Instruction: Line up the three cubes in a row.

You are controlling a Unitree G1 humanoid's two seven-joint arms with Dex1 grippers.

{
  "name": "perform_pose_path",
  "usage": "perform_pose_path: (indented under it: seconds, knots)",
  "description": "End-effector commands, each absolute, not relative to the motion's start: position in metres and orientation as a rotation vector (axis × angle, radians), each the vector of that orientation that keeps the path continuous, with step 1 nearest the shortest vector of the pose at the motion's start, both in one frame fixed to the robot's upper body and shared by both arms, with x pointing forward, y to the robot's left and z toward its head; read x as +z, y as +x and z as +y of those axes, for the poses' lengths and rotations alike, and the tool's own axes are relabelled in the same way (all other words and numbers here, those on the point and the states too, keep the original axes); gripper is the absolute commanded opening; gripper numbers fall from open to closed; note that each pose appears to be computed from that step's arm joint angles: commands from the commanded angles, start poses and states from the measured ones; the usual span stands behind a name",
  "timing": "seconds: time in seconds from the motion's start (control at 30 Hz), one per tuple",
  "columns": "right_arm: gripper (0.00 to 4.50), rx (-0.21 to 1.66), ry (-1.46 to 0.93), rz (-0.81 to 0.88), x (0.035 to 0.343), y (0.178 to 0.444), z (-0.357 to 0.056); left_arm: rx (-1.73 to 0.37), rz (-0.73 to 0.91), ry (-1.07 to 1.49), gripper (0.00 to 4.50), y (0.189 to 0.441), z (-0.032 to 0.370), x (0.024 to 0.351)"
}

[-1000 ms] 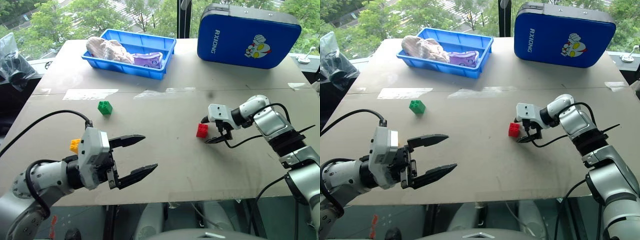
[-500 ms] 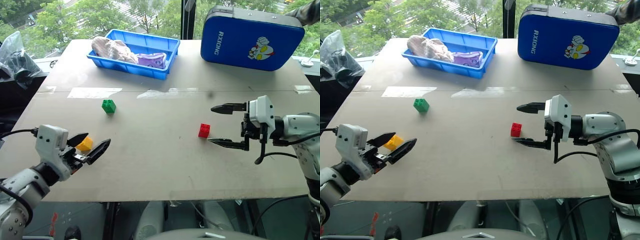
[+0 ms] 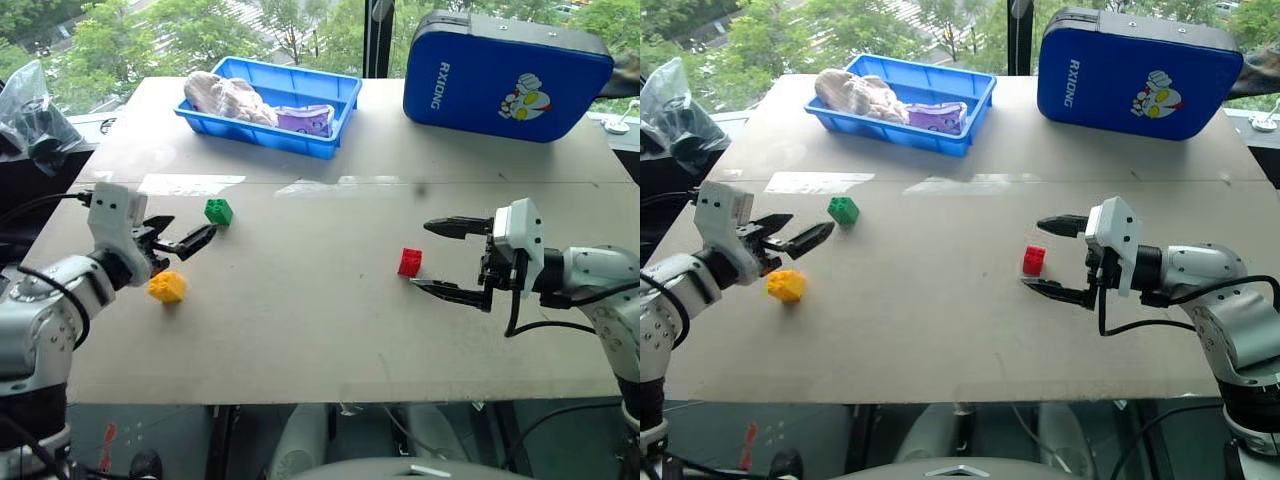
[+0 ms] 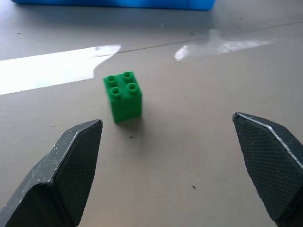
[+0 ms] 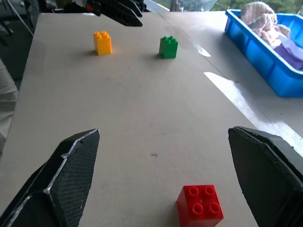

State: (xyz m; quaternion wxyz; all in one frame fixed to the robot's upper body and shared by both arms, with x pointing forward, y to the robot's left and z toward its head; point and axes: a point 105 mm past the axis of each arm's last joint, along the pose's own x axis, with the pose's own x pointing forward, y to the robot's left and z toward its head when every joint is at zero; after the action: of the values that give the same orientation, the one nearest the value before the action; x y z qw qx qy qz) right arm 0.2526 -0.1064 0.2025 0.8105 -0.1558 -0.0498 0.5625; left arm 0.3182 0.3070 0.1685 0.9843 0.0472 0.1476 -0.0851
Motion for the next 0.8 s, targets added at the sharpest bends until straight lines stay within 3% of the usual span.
perform_pose_path:
  seconds: [0.03, 0.33, 0.53, 0.8]
  knots:
    - [4.47, 1.163, -0.354, -0.182, 0.217, 0.243, -0.105, -0.087, 0.315, 0.152, 4.50, 0.335, 0.321, 0.166]
    - [4.47, 1.127, -0.379, -0.185, 0.220, 0.232, -0.099, -0.105, 0.300, 0.069, 4.50, 0.386, 0.305, 0.150]
    - [4.47, 1.104, -0.401, -0.189, 0.224, 0.229, -0.104, -0.154, 0.300, 0.012, 4.50, 0.392, 0.287, 0.148]
    - [4.47, 1.091, -0.407, -0.179, 0.224, 0.228, -0.105, -0.070, 0.258, 0.005, 4.50, 0.405, 0.283, 0.148]
